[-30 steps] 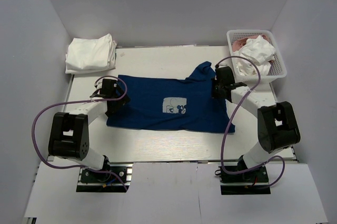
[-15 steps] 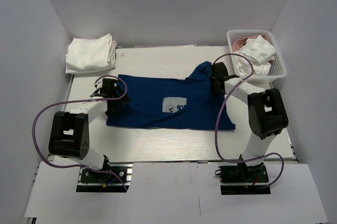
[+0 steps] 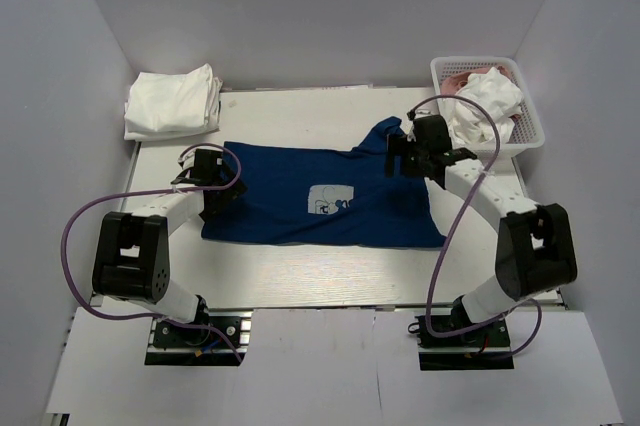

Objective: Fold and stack the t-shirts

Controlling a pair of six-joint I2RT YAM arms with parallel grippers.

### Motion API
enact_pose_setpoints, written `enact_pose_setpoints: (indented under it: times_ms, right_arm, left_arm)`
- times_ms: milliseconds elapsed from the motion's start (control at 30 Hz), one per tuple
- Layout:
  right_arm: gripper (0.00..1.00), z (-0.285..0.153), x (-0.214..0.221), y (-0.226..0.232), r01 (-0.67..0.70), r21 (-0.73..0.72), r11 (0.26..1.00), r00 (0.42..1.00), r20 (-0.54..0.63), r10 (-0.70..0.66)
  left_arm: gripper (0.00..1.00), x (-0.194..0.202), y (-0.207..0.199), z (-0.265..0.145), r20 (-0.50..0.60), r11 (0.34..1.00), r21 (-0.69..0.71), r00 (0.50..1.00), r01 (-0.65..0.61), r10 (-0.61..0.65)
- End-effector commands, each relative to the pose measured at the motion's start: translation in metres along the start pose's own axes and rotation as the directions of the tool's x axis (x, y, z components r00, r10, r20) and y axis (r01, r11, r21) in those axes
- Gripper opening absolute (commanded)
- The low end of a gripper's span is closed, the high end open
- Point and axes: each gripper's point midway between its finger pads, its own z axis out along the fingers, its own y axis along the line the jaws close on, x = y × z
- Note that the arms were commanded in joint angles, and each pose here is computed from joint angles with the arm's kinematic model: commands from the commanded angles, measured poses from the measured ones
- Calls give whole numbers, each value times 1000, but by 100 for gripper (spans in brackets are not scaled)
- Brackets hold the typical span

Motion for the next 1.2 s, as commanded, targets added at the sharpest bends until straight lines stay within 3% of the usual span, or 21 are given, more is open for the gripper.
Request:
enact_pose_setpoints:
  times_ms: [0, 67, 100, 300, 467, 600, 733, 900, 1000, 1167]
  right_arm:
    - [90, -10, 17, 38, -23, -224, 974, 1000, 2, 24]
    - [90, -14, 19, 41, -73, -239, 968, 997, 10, 78]
    - [90, -9, 47, 36, -109, -230, 967, 994, -53, 100]
    - [90, -4, 118, 13, -250, -140, 958, 957, -185, 223]
    - [90, -5, 162, -5, -333, -53, 942, 908, -289, 305]
    - [90, -9, 180, -21, -366, 23, 930, 879, -319, 354]
    - [90, -8, 168, -22, -353, -7, 936, 896, -290, 336]
    - [90, -15, 126, -8, -269, -126, 955, 949, -204, 241]
    - [90, -33, 69, 1, -206, -186, 961, 978, -57, 199]
    - [90, -49, 15, 6, -138, -196, 971, 986, 70, 154]
  left_arm:
    - [100, -3, 2, -7, 11, 1000, 5, 1000, 11, -11]
    - [100, -5, -1, -7, 18, 1000, 12, 1000, 25, -25]
    - [100, -5, -1, -7, 18, 999, 13, 999, 37, -38]
    - [100, -4, 20, -3, 52, 985, -78, 988, 152, -148]
    - [100, 4, 71, -2, 118, 901, -325, 958, 287, -262]
    - [100, 5, 86, -1, 118, 862, -388, 945, 325, -304]
    - [100, 15, 68, 5, 19, 903, -321, 955, 285, -295]
    - [100, -9, 29, -8, 24, 966, -151, 978, 209, -208]
    - [100, -43, -2, -32, 94, 984, -6, 980, 179, -177]
    - [100, -92, -43, -62, 223, 986, 165, 972, 38, -75]
